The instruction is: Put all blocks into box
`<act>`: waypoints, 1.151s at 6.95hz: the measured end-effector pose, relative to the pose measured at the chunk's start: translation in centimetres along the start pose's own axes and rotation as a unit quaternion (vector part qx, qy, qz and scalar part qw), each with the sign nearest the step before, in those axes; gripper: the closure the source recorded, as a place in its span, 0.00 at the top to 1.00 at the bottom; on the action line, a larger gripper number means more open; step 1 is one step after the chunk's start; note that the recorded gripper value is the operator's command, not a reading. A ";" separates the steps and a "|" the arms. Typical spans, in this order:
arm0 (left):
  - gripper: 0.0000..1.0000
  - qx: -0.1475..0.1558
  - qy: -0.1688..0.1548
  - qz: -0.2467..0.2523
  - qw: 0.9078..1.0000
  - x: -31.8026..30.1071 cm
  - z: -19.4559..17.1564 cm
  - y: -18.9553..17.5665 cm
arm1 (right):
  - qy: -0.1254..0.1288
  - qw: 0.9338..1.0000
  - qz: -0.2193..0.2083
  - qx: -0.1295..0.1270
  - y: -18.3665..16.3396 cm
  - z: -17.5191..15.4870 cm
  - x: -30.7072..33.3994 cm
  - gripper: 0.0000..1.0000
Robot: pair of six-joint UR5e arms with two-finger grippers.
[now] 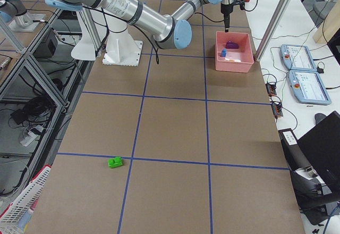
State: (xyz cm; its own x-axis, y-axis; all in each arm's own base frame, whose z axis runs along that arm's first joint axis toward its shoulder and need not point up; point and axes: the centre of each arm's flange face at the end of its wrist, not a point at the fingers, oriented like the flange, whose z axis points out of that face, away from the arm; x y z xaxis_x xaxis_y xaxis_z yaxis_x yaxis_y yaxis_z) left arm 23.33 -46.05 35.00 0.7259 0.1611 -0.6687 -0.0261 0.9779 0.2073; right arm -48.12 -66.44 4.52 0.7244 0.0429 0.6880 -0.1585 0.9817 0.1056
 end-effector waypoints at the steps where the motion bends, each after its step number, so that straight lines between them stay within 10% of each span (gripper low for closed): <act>1: 1.00 -0.015 -0.012 -0.012 1.000 -1.8 1.0 1.3 | -0.014 1.000 -0.008 -0.001 3.0 -0.1 5.1 0.99; 8: 1.00 -0.090 -0.007 -0.140 0.986 -14.2 7.0 23.6 | 0.000 0.997 -0.071 -0.019 22.3 -4.9 35.7 1.00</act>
State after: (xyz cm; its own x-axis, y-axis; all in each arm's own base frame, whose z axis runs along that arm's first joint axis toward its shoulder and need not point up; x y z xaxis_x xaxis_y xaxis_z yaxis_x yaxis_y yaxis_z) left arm 17.23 -26.21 54.39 0.7309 -0.1190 -0.6721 0.0561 0.9918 -0.1146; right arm -22.46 -42.08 27.93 0.7381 -0.0969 0.6677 -0.0287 0.9842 0.1745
